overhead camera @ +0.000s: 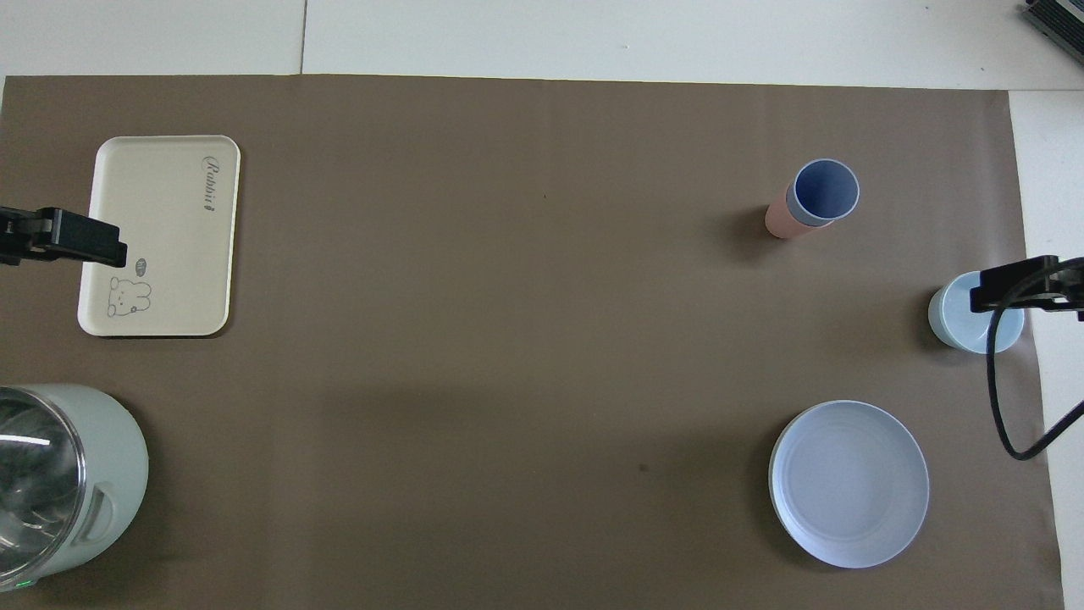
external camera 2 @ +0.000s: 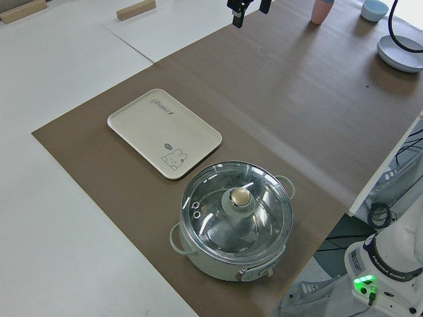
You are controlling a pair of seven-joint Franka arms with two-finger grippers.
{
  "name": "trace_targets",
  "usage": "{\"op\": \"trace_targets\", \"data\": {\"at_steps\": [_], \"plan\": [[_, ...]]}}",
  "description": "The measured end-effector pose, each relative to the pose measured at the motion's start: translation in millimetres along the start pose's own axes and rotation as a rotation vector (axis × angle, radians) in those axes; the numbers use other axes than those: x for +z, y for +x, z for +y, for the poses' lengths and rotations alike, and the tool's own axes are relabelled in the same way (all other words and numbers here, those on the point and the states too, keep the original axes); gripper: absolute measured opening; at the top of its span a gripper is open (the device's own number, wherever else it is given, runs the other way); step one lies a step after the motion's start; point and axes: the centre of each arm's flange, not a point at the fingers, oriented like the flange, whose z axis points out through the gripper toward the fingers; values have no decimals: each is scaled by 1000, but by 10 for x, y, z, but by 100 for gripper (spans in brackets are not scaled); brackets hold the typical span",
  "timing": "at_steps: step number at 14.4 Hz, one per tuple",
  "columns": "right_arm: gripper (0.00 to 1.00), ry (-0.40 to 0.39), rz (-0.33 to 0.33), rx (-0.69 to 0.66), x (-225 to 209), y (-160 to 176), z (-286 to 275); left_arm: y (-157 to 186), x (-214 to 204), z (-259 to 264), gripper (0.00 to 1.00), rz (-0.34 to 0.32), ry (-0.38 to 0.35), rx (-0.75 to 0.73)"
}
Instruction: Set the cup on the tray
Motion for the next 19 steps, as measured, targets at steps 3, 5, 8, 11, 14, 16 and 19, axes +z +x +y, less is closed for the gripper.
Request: {"op": "trace_targets", "data": {"at_steps": [3, 5, 8, 11, 14, 16, 19], "plan": [[100, 13, 63, -157, 84, 98, -7, 0, 0, 0, 100, 0, 0, 0], [100, 34, 95, -260, 200, 157, -8, 0, 0, 0, 100, 0, 0, 0], [100, 89, 151, -454, 437, 232, 6, 0, 0, 0, 100, 0, 0, 0], [100, 135, 239, -643, 712, 310, 146, 0, 0, 0, 100, 0, 0, 0], [100, 173, 301, -754, 903, 395, 161, 0, 0, 0, 100, 0, 0, 0], [100, 184, 329, -777, 1025, 463, 215, 0, 0, 0, 100, 0, 0, 0], [100, 244, 392, -857, 1328, 600, 238, -20, 15, 27, 100, -18, 0, 5]]}}
